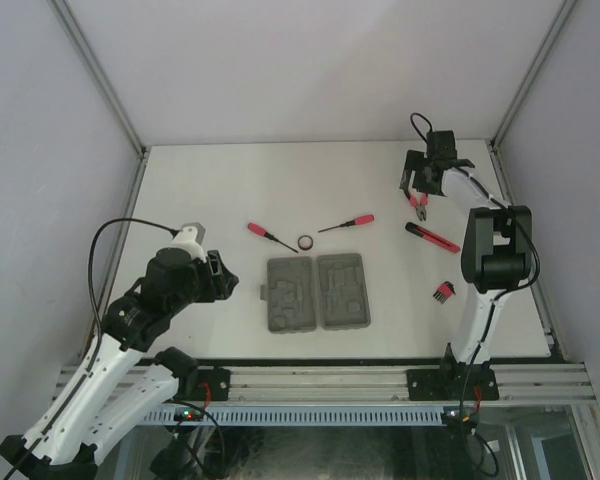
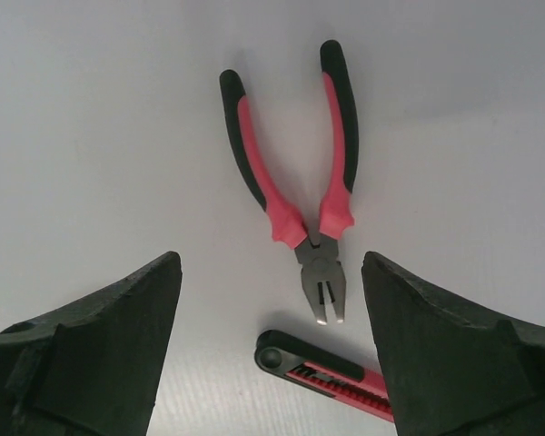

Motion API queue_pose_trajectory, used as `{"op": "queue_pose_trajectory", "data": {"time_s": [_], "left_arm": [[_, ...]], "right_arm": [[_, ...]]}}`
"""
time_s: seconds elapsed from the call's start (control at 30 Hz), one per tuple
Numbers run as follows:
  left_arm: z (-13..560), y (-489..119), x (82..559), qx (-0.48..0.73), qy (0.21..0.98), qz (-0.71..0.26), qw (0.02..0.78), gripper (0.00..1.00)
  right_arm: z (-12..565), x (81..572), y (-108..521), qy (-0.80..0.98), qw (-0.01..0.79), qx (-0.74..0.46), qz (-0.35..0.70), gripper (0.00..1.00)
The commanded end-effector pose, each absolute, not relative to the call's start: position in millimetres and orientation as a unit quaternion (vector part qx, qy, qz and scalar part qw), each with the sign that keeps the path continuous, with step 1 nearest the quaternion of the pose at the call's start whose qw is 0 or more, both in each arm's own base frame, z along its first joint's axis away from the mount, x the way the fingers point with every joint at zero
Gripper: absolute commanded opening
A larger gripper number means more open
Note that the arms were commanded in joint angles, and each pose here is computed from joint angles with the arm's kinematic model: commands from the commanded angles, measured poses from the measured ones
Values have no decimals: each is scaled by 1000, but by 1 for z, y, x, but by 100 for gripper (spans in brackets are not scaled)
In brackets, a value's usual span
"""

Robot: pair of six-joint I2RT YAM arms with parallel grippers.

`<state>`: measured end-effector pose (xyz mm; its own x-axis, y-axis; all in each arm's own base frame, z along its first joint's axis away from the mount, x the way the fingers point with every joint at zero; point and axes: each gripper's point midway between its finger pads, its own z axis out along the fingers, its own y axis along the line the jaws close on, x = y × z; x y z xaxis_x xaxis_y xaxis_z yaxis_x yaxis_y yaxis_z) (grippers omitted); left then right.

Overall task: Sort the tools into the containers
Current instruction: Pick up the pliers at the center of the board.

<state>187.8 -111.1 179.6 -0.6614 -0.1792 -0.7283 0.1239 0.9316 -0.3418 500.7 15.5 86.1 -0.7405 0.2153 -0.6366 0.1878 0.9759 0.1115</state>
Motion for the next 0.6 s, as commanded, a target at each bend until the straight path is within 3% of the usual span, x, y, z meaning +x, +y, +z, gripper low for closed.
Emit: {"op": "queue_pose_trajectory", "data": {"time_s": [0.0,0.57], "left_arm": [[194,-122,200,-3,876,-210,435,56],[190,-127,203,9,879,-213,426,56]], "right_arm": [[88,508,1,942,330,58,-18,80],[55,525,1,966,258,18,-2,78]]}}
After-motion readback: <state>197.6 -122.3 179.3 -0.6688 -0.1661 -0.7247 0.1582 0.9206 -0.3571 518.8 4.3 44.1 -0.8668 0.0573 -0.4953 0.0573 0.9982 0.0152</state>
